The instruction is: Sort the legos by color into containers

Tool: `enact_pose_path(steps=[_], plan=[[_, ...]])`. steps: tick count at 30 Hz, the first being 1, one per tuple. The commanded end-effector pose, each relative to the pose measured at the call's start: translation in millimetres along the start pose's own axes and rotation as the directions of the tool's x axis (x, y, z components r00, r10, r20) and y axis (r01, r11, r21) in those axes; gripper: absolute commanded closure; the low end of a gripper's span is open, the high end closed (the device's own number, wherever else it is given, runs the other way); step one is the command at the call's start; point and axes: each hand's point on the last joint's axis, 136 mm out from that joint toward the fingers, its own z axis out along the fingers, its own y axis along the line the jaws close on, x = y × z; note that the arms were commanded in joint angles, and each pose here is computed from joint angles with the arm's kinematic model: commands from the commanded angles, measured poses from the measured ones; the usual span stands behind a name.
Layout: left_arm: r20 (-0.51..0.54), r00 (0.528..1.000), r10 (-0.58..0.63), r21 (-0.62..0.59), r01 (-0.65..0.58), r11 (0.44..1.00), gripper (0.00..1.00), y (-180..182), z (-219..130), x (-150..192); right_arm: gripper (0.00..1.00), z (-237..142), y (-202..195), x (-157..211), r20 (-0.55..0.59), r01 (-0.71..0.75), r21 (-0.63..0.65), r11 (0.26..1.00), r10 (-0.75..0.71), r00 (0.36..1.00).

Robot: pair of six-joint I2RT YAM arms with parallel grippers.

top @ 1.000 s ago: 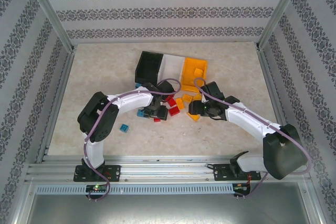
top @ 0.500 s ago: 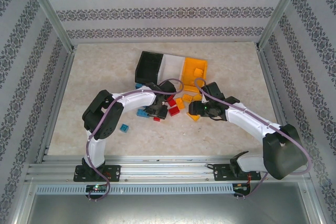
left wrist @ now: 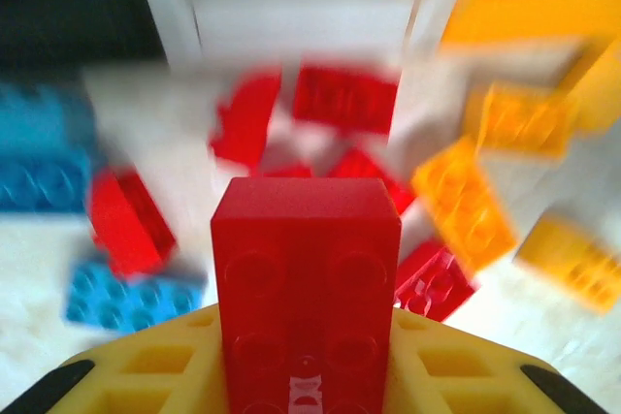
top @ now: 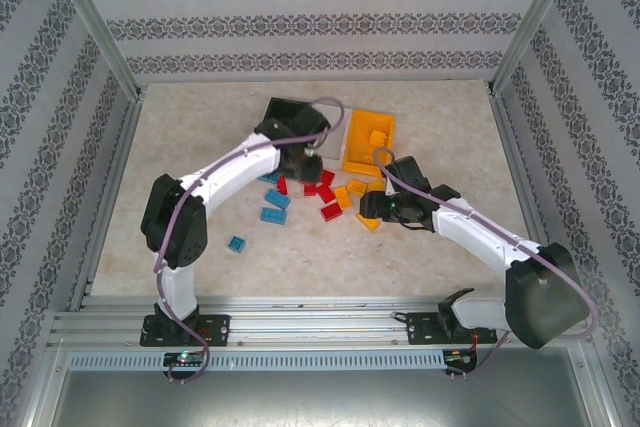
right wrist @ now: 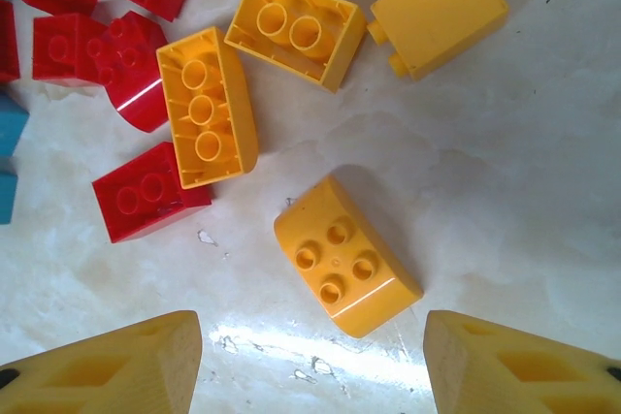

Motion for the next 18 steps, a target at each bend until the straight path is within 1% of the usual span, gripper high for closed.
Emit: enact_pose_path(steps=[1,5,9,11,15,18], plan=[[-0.030,0.997,0.070,-0.064,-0.072,0.995,0.64,18.6,10.3,-25.6,0.37,-3.6,5.4,12.5,-0.006,-0.012,-0.011,1.000,0.012,1.000],[-0.029,0.996,0.079,-0.081,-0.081,0.993,0.64,23.6,36.2,-62.6,0.38,-9.0,13.8,24.0,-0.014,0.015,-0.008,1.000,-0.015,1.000],[-0.008,0.995,0.096,-0.089,-0.096,0.991,0.64,20.7,58.8,-87.1,0.37,-12.7,16.4,34.0,-0.022,0.033,-0.003,0.999,-0.033,0.999],[0.001,0.996,0.090,-0.091,-0.090,0.992,0.64,21.3,67.3,-93.9,0.37,-12.2,15.2,38.2,-0.032,0.036,0.001,0.999,-0.036,0.999],[-0.002,0.998,0.069,-0.073,-0.069,0.995,0.63,22.5,82.7,-96.4,0.37,-11.2,11.2,41.6,-0.041,0.044,0.018,0.999,-0.043,0.998],[-0.009,0.998,0.067,-0.070,-0.067,0.995,0.56,22.2,85.7,-94.7,0.38,-8.1,12.2,41.8,-0.049,0.052,0.017,0.998,-0.051,0.997]])
